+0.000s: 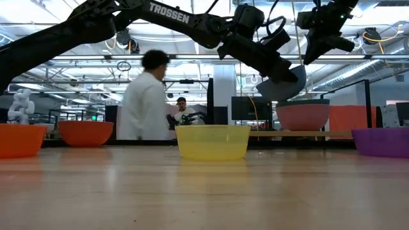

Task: Place and stack bowls onto a shelf
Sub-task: Stack the blue bowl on top of the green bowl on the shelf

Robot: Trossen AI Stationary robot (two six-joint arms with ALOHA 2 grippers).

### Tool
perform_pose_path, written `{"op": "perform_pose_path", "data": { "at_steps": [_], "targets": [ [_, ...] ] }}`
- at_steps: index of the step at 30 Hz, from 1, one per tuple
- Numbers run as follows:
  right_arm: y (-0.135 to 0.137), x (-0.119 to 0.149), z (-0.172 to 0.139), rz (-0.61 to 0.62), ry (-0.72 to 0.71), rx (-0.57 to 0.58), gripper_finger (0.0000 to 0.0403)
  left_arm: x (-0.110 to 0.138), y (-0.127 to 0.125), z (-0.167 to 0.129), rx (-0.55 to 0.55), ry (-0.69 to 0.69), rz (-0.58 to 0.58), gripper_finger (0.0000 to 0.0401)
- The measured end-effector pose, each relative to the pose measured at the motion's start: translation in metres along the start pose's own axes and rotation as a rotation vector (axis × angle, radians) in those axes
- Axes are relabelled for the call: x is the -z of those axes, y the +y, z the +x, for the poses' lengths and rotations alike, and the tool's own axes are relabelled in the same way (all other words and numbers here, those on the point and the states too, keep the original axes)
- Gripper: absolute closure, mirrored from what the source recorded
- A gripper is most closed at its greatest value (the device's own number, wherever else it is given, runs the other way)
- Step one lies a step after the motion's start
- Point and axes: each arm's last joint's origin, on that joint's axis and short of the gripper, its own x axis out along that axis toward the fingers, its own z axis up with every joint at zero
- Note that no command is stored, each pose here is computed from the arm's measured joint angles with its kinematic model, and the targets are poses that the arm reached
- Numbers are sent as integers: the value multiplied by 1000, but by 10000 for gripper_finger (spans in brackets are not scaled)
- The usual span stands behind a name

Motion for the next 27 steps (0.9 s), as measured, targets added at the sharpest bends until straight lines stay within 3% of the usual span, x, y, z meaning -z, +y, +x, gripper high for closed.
{"op": "perform_pose_path", "data": {
  "at_steps": [15, 19, 27],
  "targets": [
    [-5, 11, -28, 66, -101, 133, 350, -10, 10, -3, -14, -126, -3, 394],
    [-5, 15, -35, 79, -120, 157, 337, -10, 13, -4, -4, -152, -68, 378],
    [-8, 17, -43, 110, -163, 218, 318, -10, 14, -3, 1, -177, -82, 361]
  ]
}}
